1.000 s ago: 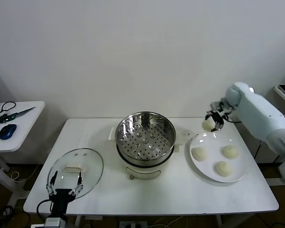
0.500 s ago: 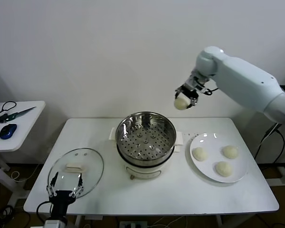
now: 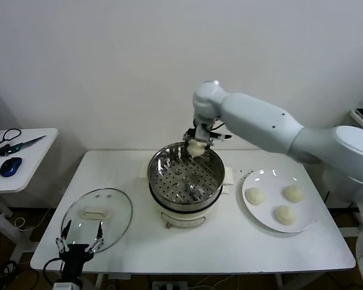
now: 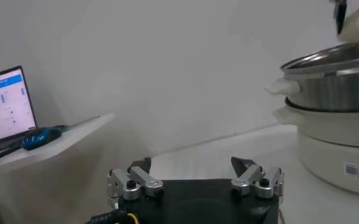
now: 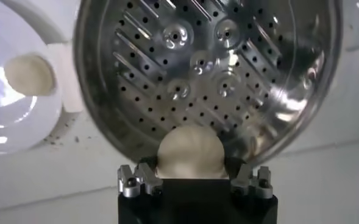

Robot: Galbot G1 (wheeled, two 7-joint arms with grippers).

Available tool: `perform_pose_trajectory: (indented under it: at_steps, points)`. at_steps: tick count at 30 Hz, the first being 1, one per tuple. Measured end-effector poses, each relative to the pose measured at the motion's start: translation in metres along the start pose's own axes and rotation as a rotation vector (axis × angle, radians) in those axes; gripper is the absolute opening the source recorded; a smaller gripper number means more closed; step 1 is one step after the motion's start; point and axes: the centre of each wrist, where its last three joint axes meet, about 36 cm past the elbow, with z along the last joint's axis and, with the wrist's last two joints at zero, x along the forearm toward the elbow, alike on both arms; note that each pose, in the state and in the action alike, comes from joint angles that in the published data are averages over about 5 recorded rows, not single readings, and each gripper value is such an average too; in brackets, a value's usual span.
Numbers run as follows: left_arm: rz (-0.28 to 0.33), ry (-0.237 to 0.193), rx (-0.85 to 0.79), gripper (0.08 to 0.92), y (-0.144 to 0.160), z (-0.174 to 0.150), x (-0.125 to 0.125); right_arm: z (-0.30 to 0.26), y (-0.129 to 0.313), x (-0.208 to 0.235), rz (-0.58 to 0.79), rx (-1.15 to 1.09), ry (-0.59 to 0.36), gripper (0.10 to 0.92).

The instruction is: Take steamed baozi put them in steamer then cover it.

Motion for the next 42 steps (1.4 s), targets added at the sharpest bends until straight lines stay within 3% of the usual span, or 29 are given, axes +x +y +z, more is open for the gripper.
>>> perform_pose_trajectory:
  at_steps: [12, 15, 20, 28, 36, 42]
  points:
    - [0.0, 0.01, 0.005, 0.823, 0.0, 0.004, 0.001, -0.019, -0.024, -0.045, -0.024, 0.049, -0.023, 0.726]
    - [0.001, 0.01, 0.008, 0.823, 0.0, 0.004, 0.002, -0.021, -0.025, -0.049, -0.028, 0.047, -0.026, 0.763]
    - [0.002, 0.009, 0.012, 0.823, -0.002, 0.004, 0.001, -0.02, -0.026, -0.047, -0.029, 0.037, -0.027, 0.819]
    - [0.003, 0.016, 0.013, 0.823, -0.003, 0.005, 0.003, -0.011, -0.022, -0.022, -0.024, 0.025, -0.02, 0.823]
    - [0.002, 0.018, 0.016, 0.823, -0.003, 0.003, 0.005, 0.01, 0.018, 0.031, -0.003, -0.074, -0.02, 0.823]
    - [0.007, 0.009, 0.022, 0.823, -0.004, -0.001, 0.005, 0.024, 0.084, 0.062, 0.061, -0.34, -0.04, 0.823]
